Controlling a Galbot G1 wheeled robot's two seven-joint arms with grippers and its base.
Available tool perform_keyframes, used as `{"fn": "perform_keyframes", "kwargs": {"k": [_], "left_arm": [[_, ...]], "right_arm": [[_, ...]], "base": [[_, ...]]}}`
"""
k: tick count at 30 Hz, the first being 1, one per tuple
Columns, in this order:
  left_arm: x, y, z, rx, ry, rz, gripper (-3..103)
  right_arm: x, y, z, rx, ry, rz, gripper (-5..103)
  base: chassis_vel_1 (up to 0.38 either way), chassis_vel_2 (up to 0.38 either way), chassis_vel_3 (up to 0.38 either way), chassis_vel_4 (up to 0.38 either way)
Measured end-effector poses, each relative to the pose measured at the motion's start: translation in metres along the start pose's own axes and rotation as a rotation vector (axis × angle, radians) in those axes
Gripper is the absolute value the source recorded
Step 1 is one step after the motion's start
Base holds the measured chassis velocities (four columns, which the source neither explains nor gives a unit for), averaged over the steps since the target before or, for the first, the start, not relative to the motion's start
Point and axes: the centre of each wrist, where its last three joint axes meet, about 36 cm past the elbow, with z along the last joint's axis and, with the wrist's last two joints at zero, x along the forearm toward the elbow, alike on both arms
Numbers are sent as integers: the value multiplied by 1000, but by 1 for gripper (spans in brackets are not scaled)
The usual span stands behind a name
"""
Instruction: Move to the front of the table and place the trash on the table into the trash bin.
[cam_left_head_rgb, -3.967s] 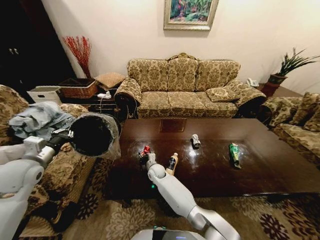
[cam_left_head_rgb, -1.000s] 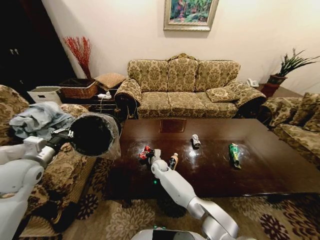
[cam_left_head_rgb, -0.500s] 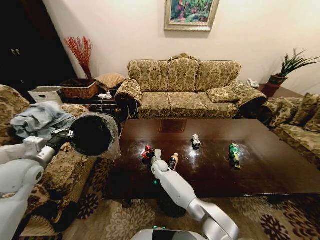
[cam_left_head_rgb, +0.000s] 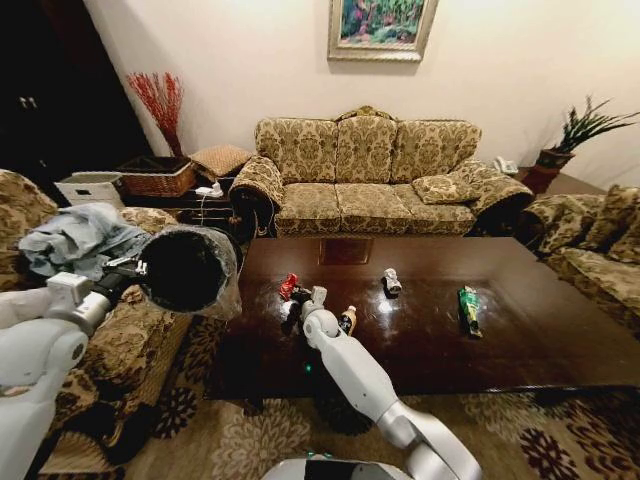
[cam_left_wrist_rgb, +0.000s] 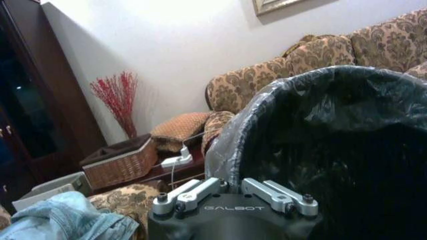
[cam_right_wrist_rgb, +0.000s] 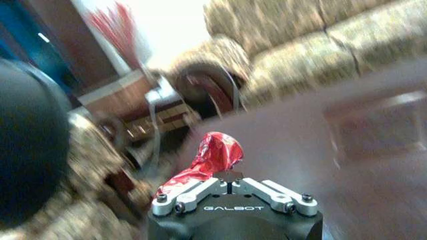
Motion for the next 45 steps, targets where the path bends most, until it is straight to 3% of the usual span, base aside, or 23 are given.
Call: {"fn": "perform_keyframes", "kwargs": {"k": [4, 10, 13, 14, 17, 22, 25, 32, 39, 45], "left_arm": [[0, 0, 0, 0, 0, 0, 0], [0, 0, 0, 0, 0, 0, 0], [0, 0, 0, 0, 0, 0, 0], [0, 0, 0, 0, 0, 0, 0], [0, 0, 0, 0, 0, 0, 0], [0, 0, 0, 0, 0, 0, 0], [0, 0, 0, 0, 0, 0, 0], [0, 0, 0, 0, 0, 0, 0], [0, 0, 0, 0, 0, 0, 0], [0, 0, 0, 0, 0, 0, 0]], "right_arm": [[27, 15, -27, -19, -149, -103, 0], [81, -11, -65, -4, -334, -185, 0], [122, -42, -92, 48, -505, -339, 0], [122, -42, -92, 48, -505, -339, 0], [146, -43, -105, 92, -578, -531, 0], [153, -31, -113, 91, -600, -688, 0], [134, -9, -118, 131, -602, -853, 0], [92, 35, -111, 208, -551, -1017, 0], [47, 68, -97, 300, -515, -1039, -1], [24, 82, -87, 358, -523, -1016, 27]], "base": [[0, 0, 0, 0], [0, 0, 0, 0], [0, 0, 0, 0], [0, 0, 0, 0], [0, 0, 0, 0], [0, 0, 0, 0], [0, 0, 0, 0], [0, 0, 0, 0], [0, 0, 0, 0], [0, 0, 0, 0]]}}
